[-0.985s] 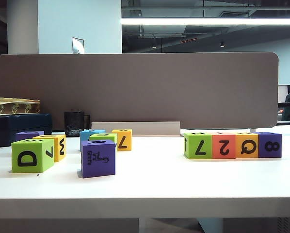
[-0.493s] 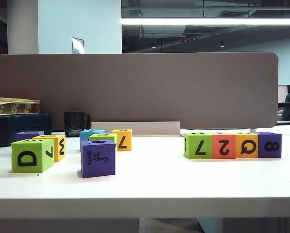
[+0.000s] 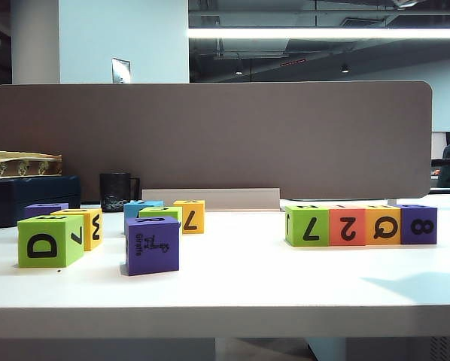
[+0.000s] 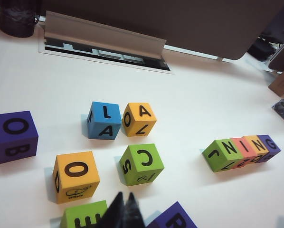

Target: Select the appropriate blocks from the scattered letter blocks on the table and arrange them in a row to spell out "LEARNING".

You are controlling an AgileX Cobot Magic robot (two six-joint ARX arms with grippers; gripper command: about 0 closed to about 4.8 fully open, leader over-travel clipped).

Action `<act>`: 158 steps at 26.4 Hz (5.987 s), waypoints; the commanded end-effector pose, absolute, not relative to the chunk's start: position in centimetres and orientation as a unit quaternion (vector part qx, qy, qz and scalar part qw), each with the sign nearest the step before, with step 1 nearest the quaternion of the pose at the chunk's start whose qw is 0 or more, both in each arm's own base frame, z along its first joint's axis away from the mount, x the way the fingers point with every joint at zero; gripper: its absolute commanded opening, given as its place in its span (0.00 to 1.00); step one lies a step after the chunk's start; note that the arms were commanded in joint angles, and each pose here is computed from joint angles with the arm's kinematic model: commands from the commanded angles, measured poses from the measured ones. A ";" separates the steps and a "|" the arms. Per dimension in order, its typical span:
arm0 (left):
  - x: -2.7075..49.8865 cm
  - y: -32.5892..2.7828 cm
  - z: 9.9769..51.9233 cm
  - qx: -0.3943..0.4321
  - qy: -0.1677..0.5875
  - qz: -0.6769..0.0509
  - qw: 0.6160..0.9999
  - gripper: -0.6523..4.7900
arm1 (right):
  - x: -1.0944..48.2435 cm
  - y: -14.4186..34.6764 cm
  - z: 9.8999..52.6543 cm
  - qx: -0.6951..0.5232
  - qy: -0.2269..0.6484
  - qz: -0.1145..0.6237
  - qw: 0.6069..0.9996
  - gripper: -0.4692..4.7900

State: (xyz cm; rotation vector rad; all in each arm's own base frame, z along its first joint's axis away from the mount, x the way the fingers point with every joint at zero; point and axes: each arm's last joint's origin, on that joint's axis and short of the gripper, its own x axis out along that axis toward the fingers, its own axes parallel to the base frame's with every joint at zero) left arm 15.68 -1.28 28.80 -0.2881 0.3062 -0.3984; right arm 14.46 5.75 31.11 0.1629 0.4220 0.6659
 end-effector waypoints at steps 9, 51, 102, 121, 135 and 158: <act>19.4 -1.4 30.1 -0.097 0.187 -0.212 0.954 0.11 | 18.5 8.6 32.9 0.058 0.267 0.353 0.895 0.09; 27.5 -5.6 31.9 -0.036 0.308 -0.274 0.910 0.11 | 22.9 10.9 35.1 0.006 0.333 0.362 0.871 0.09; 27.4 -12.8 28.7 0.082 0.442 -0.384 0.807 0.62 | 22.9 10.9 35.0 0.005 0.339 0.358 0.870 0.09; 28.2 -15.0 24.6 0.196 0.492 -0.376 0.760 0.99 | 22.7 10.8 34.6 0.004 0.361 0.354 0.863 0.09; 29.1 -15.7 22.8 0.282 0.452 -0.447 0.719 1.00 | 21.3 11.1 33.6 0.002 0.433 0.364 0.825 0.09; 30.9 -16.7 19.6 0.227 0.491 -0.415 0.732 0.67 | 21.2 11.2 33.5 -0.002 0.439 0.361 0.823 0.09</act>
